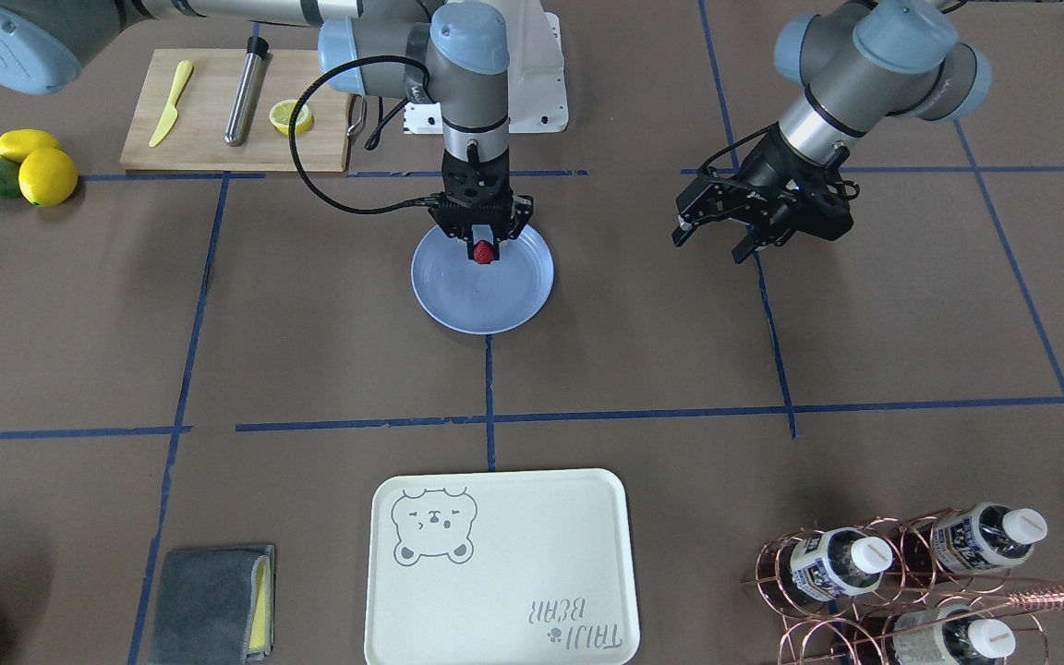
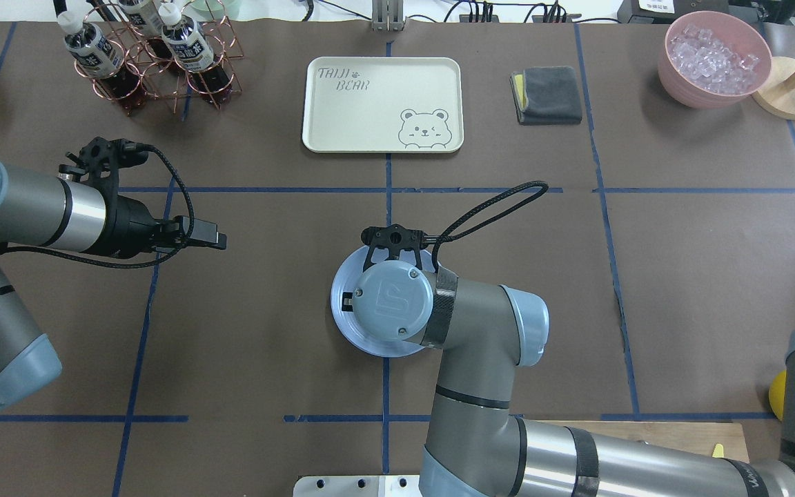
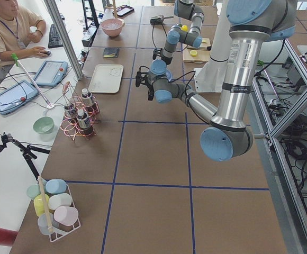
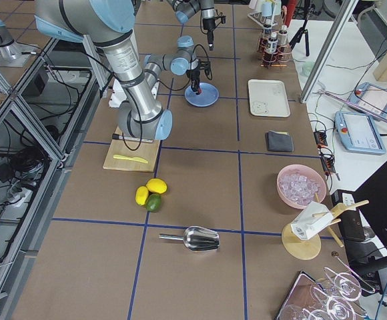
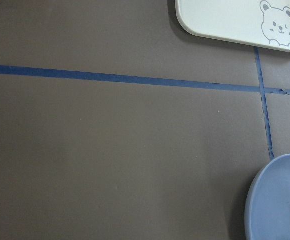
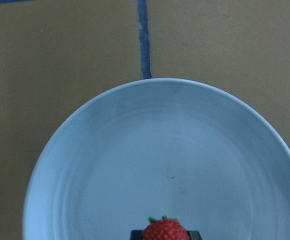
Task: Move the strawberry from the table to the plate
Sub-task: 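Lower the strawberry onto the plate and open the right gripper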
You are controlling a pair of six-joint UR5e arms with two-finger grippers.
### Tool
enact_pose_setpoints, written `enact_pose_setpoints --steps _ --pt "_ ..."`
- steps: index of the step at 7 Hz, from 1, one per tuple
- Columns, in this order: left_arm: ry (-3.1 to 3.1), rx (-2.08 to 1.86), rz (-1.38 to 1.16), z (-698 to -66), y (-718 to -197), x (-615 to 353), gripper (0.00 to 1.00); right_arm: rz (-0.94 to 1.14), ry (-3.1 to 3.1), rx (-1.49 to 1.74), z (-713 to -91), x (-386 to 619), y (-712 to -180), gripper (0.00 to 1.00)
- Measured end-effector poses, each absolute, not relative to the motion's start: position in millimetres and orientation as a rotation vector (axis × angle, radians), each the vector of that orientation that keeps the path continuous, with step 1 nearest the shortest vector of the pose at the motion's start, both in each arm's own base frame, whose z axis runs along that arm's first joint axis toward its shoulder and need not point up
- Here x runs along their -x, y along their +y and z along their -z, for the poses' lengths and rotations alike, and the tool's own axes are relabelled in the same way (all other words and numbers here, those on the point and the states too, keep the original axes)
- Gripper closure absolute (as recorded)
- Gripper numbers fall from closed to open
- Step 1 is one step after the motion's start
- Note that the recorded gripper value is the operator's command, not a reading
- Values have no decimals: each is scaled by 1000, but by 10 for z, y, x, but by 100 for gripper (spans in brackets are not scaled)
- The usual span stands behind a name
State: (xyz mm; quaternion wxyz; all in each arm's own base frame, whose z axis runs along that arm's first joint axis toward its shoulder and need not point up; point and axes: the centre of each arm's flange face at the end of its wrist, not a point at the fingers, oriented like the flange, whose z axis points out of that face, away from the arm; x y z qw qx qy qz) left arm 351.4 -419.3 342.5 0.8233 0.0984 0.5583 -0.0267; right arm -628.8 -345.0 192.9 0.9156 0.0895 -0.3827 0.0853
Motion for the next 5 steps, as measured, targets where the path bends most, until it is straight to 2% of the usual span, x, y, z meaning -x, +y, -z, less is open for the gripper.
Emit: enact_pose_setpoints --steps 5 --pt "1186 -209 58 -3437 -4194 -3513 0 -201 -772 -188 -1982 6266 -3635 100"
